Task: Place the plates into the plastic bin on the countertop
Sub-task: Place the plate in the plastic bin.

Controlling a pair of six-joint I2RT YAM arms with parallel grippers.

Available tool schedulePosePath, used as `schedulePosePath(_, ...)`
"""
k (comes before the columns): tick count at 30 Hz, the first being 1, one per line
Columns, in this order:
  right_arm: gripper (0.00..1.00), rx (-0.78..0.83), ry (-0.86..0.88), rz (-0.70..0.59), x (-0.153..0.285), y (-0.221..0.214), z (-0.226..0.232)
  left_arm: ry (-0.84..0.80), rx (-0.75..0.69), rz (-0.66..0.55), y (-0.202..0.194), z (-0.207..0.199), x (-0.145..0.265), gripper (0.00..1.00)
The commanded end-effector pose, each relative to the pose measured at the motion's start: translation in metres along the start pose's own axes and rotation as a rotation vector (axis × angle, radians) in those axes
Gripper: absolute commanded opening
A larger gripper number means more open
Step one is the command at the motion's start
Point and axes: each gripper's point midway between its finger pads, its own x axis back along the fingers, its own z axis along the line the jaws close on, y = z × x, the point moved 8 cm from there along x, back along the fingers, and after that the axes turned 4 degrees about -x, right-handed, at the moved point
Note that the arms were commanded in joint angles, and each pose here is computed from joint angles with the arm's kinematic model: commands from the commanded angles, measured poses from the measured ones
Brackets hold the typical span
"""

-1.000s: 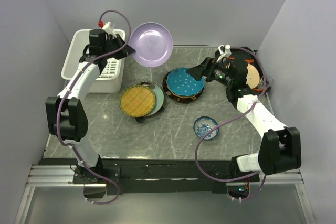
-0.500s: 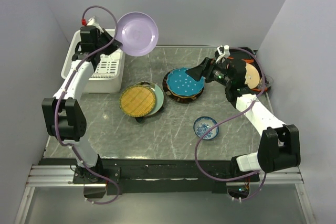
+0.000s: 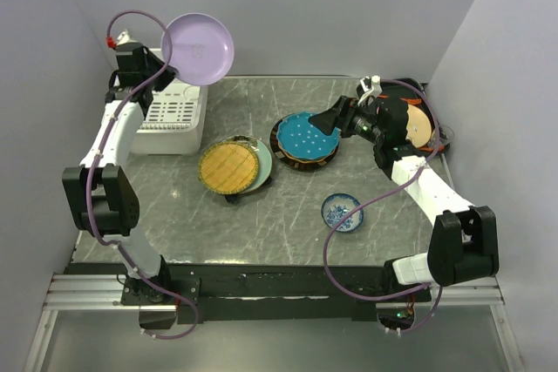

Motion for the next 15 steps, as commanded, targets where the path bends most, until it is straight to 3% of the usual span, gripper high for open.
schedulePosePath(1,0.99,0.018,0.007,-0.002,-0.004,0.001,0.000,-0.013,0.048,-0.136,0.039,-0.007,0.022,0.01)
schedulePosePath(15,0.99,0.011,0.001,0.011,-0.006,0.000,-0.003,0.152,0.076,-0.120,0.046,0.046,0.015,0.01)
